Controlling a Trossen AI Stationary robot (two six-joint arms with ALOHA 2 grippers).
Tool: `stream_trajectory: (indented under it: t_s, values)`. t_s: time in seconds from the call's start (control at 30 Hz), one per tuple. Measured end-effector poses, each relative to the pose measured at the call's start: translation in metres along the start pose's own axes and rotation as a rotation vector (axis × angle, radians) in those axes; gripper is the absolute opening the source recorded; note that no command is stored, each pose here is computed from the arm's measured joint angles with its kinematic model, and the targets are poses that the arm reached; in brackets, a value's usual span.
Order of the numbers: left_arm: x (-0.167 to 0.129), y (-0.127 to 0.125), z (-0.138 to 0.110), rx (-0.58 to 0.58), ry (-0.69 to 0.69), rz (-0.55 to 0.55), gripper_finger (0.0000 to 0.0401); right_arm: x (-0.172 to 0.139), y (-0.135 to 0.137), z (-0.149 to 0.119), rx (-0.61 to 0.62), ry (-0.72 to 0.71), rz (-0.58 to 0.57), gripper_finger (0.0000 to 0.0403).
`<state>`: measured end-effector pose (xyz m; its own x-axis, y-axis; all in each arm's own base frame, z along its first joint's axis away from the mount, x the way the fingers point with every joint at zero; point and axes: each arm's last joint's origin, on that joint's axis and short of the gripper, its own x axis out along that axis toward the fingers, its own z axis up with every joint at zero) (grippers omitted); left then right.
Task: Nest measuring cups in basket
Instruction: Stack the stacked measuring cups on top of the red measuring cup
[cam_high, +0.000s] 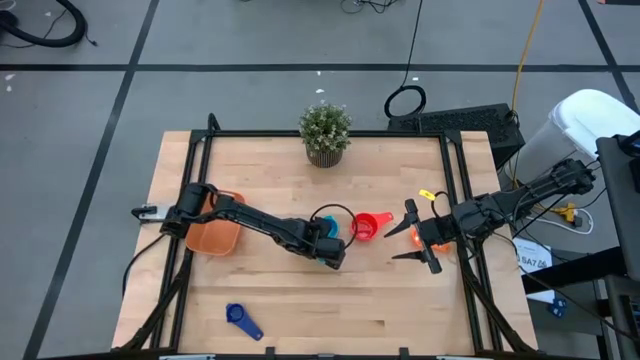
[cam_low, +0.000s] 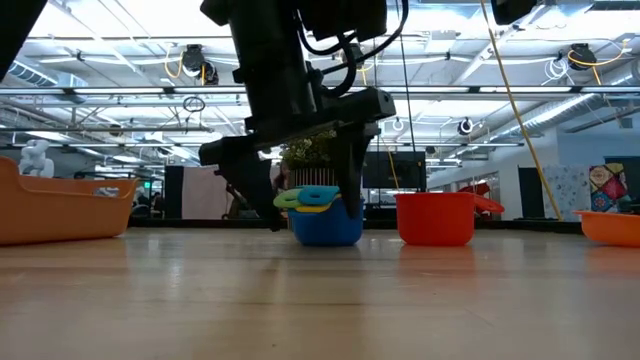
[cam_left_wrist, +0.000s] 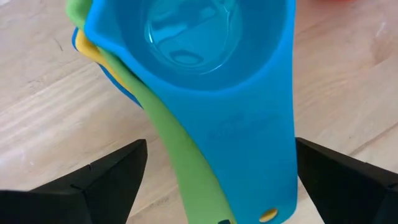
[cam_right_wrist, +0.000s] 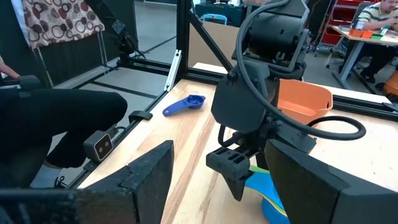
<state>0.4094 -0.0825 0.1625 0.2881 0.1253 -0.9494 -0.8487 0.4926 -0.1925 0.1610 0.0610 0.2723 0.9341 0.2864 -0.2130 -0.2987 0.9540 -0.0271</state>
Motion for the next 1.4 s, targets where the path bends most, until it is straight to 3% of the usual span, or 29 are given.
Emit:
stream_trajectory:
  t_s: [0.2,0.3,0.4,0.67,0.73,0.93,1.2,1.4]
  values:
    - [0.0000,-0.0002,-0.0001,0.015,0.000,-0.002,0.0396,0.0000,0.0000,0.0000,0.000,0.000,0.000,0.0249]
    - [-0.0001,-0.0006,-0.0011,0.018,0.026,-0.011,0.0376,0.0000,0.0000,0.0000,0.000,0.000,0.000,0.0249]
    - [-0.0001,-0.0008,-0.0017,0.018,0.043,-0.017,0.0328,0.0000,0.0000,0.0000,0.000,0.000,0.000,0.0249]
    - [-0.0001,-0.0009,-0.0018,0.018,0.049,-0.020,0.0151,0.0000,0.0000,0.0000,0.000,0.000,-0.001,0.0249]
    - [-0.0001,-0.0017,-0.0015,0.020,0.046,-0.028,0.0130,0.0000,0.0000,0.0000,0.001,0.000,-0.001,0.0249]
    - [-0.0002,-0.0038,-0.0010,0.046,0.042,-0.050,0.0137,0.0000,0.0000,0.0000,0.011,0.000,-0.001,0.0249]
    - [0.0000,-0.0030,-0.0014,0.140,0.104,-0.069,0.0306,0.0000,0.0000,0.0000,0.026,0.000,-0.001,0.0249]
    - [0.0002,-0.0013,-0.0011,0.150,0.105,-0.053,0.0378,0.0000,0.0000,0.0000,0.034,0.000,-0.001,0.0249]
